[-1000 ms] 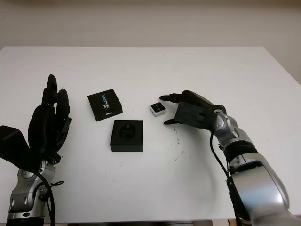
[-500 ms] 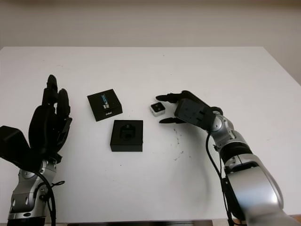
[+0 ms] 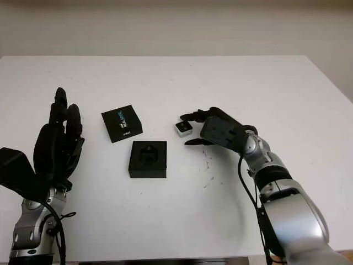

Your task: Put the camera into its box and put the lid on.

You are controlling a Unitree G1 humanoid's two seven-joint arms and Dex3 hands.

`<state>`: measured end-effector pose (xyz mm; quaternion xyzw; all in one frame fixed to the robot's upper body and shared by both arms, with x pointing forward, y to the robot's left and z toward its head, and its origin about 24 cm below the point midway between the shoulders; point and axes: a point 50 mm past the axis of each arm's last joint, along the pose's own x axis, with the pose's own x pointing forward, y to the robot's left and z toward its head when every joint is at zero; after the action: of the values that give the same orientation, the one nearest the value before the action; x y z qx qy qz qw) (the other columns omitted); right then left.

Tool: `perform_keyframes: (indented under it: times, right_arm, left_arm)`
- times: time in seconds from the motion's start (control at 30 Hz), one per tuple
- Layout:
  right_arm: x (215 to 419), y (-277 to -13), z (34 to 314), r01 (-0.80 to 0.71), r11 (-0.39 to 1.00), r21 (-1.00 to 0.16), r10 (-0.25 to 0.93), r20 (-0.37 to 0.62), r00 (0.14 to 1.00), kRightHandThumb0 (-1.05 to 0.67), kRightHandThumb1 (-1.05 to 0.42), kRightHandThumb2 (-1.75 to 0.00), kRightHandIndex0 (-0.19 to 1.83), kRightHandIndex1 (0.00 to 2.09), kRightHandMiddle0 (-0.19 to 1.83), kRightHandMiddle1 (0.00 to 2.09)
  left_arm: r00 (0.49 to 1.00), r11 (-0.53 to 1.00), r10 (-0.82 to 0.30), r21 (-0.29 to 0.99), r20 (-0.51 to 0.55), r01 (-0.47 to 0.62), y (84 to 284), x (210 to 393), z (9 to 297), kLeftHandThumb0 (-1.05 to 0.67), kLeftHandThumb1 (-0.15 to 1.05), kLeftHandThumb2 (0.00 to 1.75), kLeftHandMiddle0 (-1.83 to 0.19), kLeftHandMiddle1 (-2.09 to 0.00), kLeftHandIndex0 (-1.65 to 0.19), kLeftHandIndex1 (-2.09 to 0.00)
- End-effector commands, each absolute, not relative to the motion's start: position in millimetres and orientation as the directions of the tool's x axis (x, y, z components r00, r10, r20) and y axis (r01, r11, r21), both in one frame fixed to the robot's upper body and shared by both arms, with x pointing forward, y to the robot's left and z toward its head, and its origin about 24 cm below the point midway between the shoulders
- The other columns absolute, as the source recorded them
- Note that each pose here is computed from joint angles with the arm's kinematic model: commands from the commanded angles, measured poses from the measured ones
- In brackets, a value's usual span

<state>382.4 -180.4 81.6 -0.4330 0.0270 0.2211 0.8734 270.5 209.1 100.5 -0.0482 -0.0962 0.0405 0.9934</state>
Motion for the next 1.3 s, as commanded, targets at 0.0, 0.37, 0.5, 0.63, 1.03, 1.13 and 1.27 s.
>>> perform_keyframes:
  times: [0.0, 0.37, 0.5, 0.63, 1.03, 1.13, 1.27]
  right_arm:
    - [378, -175, 67, -0.462, 0.504, -0.730, 0.372, -0.299, 0.879, -0.38, -0.90, -0.06, 0.35, 0.08, 0.64, 0.20]
    - [376, -172, 66, -0.491, 0.421, -0.763, 0.407, -0.325, 0.854, -0.37, -0.96, -0.06, 0.50, 0.12, 0.40, 1.34]
    - [376, -172, 65, -0.498, 0.437, -0.749, 0.406, -0.329, 0.852, -0.38, -0.95, -0.05, 0.51, 0.13, 0.42, 1.39]
    - [376, -172, 64, -0.511, 0.475, -0.716, 0.403, -0.339, 0.850, -0.37, -0.94, -0.05, 0.51, 0.12, 0.42, 1.41]
    - [369, -168, 52, -0.543, 0.547, -0.637, 0.433, -0.340, 0.835, -0.38, -0.91, -0.05, 0.51, 0.13, 0.42, 1.44]
    - [365, -165, 46, -0.554, 0.542, -0.632, 0.449, -0.340, 0.827, -0.40, -0.90, -0.05, 0.51, 0.12, 0.42, 1.44]
    - [360, -161, 37, -0.566, 0.529, -0.632, 0.447, -0.359, 0.819, -0.45, -0.89, -0.05, 0.49, 0.11, 0.43, 1.46]
  left_arm:
    - [0.974, 0.992, 0.087, -0.108, 0.209, -0.065, 208.6, 269.8, 105, -0.69, 1.05, 0.52, 0.19, 0.00, 0.19, 0.00]
    - [0.974, 0.992, 0.088, -0.102, 0.209, -0.068, 208.5, 269.6, 106, -0.69, 1.05, 0.53, 0.19, 0.00, 0.19, 0.00]
    - [0.974, 0.993, 0.086, -0.102, 0.208, -0.066, 208.5, 269.2, 106, -0.69, 1.05, 0.53, 0.19, 0.00, 0.19, 0.00]
    - [0.975, 0.993, 0.083, -0.105, 0.207, -0.062, 208.2, 269.6, 105, -0.68, 1.05, 0.53, 0.19, 0.00, 0.19, 0.00]
    - [0.976, 0.992, 0.087, -0.104, 0.202, -0.067, 207.0, 270.3, 104, -0.67, 1.05, 0.52, 0.19, 0.00, 0.19, 0.00]
    - [0.977, 0.993, 0.082, -0.098, 0.199, -0.063, 206.8, 270.4, 104, -0.67, 1.05, 0.53, 0.19, 0.00, 0.19, 0.00]
    - [0.976, 0.993, 0.082, -0.100, 0.202, -0.062, 207.1, 270.3, 104, -0.67, 1.05, 0.53, 0.19, 0.00, 0.19, 0.00]
